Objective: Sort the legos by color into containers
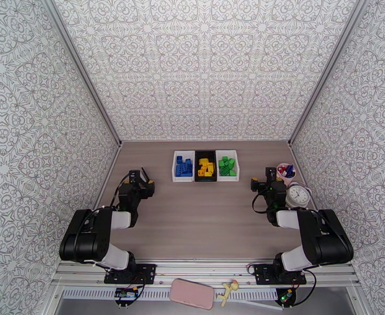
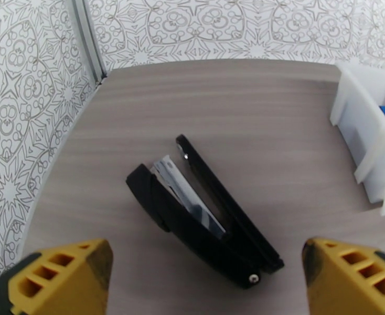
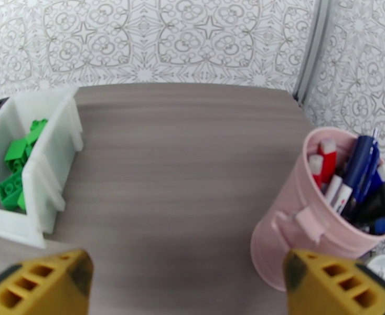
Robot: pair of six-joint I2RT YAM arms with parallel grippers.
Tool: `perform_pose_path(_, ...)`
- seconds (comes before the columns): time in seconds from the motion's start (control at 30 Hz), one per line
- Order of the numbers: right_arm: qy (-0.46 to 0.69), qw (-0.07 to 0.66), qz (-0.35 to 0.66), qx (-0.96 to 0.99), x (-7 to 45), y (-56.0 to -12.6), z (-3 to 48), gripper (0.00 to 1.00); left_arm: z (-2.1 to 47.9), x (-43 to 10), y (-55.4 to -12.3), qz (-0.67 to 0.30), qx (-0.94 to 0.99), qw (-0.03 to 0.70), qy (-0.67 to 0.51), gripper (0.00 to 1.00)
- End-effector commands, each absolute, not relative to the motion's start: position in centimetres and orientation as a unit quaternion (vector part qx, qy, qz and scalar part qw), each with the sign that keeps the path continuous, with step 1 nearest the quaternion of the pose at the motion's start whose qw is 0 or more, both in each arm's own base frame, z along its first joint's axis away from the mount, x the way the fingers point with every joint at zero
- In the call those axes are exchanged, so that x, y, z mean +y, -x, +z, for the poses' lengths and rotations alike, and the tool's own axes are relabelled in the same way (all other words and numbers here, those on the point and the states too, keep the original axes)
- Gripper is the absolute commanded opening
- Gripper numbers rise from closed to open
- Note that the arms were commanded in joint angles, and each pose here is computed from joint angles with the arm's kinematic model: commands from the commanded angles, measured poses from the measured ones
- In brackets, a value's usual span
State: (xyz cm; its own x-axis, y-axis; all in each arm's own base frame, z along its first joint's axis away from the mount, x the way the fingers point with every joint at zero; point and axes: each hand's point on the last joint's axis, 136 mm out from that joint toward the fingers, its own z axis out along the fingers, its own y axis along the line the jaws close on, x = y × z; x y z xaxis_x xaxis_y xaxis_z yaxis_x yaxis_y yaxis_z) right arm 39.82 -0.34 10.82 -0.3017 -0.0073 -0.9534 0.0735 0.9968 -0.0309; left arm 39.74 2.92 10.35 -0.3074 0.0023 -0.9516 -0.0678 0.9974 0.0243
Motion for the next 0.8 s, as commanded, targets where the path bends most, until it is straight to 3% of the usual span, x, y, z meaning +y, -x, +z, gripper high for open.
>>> perform_pose_path(0.0,-0.026,0.6,-0.024,0.799,-0.36,-40.23,11.48,0.99,10.7,3.16,-40.2,0.015,0.807,0.589,0.034,1.0)
perform_pose_path(0.77,-0.026,0.6,-0.025,0.799,-0.45,-40.14,11.48,1.0,10.73,3.07,-40.25,0.018,0.808,0.588,0.033,1.0)
